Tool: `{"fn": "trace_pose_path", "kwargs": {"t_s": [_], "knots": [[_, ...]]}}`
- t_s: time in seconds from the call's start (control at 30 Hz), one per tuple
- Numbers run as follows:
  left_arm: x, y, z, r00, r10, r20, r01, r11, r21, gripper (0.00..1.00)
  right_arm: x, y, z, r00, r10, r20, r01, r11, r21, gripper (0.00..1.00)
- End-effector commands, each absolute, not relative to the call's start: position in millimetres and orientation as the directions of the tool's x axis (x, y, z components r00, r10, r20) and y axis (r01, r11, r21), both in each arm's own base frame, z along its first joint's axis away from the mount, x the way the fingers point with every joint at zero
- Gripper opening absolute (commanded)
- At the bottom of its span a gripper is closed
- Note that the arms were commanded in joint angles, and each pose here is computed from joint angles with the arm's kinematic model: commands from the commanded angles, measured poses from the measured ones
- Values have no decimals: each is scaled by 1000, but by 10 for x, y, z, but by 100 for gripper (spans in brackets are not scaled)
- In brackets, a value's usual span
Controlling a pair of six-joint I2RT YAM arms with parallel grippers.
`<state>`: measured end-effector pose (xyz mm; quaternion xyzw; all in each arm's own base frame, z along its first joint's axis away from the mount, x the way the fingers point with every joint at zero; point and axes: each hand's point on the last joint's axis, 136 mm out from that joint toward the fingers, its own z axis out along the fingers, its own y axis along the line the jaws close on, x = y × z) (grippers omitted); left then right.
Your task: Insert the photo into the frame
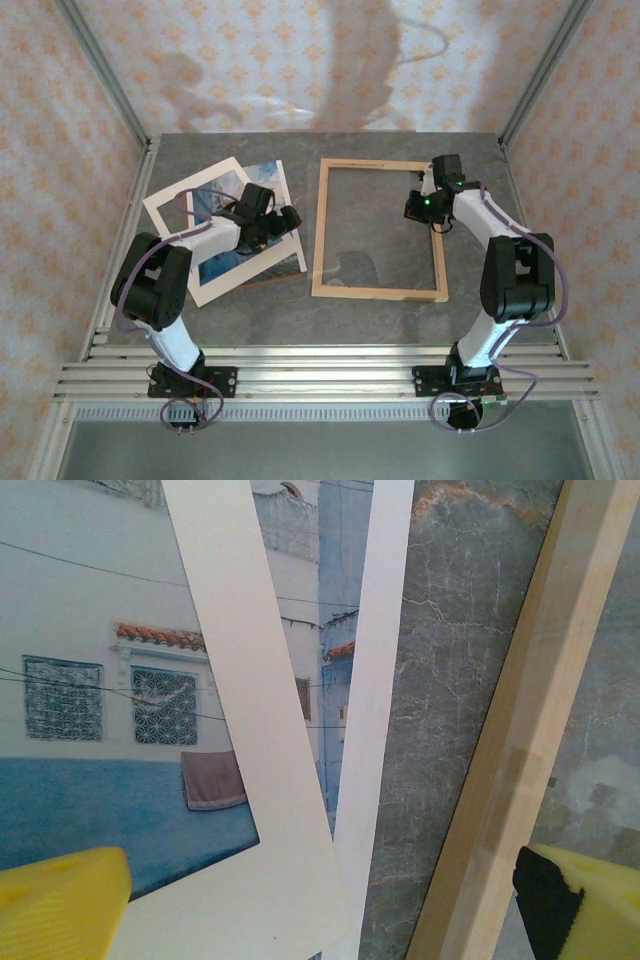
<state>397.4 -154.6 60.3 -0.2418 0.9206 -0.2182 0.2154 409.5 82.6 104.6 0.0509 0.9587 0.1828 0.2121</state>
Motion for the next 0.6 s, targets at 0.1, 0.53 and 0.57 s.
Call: {"fn": "trace_pose_path", "kwargs": {"t_s": [0.1,0.53,0.57], "knots": [[4009,-1545,615,-791,-531,-304,-350,800,-487,99,4062,684,1253,-884,176,-432,35,948,315,0],[3998,-1551,613,-793,-529,-303,-348,801,-487,99,4027,587,1279,-883,166,-439,51,964,262,0],[4000,-1552,622,-792,-530,-305,-347,800,-489,99,4022,586,1277,-884,166,-437,52,964,262,0]]}}
